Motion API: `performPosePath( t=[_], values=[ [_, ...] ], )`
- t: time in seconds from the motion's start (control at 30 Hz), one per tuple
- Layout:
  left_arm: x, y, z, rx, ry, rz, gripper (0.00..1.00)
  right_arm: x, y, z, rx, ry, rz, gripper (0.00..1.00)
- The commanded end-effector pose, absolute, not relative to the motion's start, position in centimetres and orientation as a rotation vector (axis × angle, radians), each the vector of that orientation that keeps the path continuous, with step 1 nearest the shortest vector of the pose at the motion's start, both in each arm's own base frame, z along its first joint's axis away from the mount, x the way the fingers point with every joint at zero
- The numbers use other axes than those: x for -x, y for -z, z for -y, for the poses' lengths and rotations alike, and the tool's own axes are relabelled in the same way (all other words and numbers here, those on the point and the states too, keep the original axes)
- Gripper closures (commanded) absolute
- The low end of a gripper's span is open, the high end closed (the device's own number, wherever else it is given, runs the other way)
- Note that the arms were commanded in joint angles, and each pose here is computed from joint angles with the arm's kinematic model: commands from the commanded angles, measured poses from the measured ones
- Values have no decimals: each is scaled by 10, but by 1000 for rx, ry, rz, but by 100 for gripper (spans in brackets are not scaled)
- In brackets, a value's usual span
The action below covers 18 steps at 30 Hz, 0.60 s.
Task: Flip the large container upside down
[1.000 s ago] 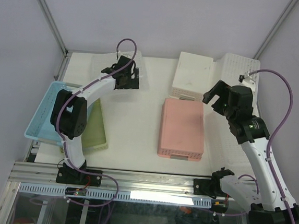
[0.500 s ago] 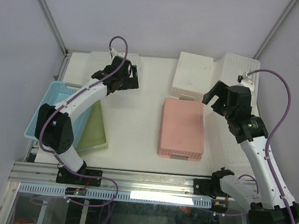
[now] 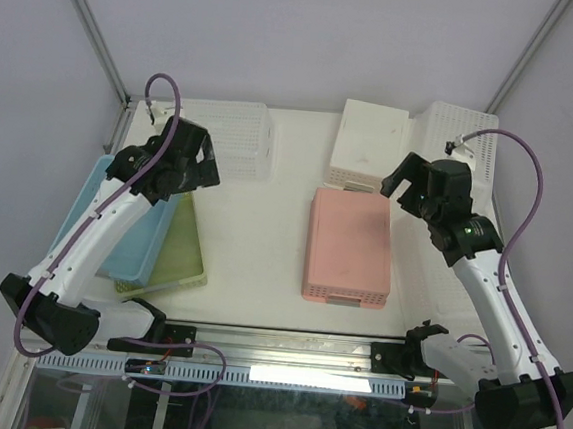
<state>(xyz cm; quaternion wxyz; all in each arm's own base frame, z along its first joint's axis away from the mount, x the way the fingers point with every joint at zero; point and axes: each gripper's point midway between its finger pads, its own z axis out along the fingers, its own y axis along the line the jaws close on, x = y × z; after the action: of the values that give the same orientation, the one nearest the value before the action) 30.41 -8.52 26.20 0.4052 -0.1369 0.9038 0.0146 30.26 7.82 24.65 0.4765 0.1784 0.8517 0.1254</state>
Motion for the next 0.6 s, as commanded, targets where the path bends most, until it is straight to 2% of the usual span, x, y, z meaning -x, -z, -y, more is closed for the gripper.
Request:
performPosePath(
  t=[0.0,0.2,0.4,0.57],
  values=[
    [-252,-224,50,478,-211,-2413,1,-318,-263,-88,-424,-379,-2008,6],
    [-241,-191,32,525,-258,-2464,8,-323,-262,-93,-406,-398,-2019,6],
    [-247,-169,21,521,-197,-2499,26,-322,-264,-92,-403,-390,-2012,6],
    [-255,-172,20,497,-194,-2484,48,-319,-263,-91,-406,-388,-2016,6]
  ],
)
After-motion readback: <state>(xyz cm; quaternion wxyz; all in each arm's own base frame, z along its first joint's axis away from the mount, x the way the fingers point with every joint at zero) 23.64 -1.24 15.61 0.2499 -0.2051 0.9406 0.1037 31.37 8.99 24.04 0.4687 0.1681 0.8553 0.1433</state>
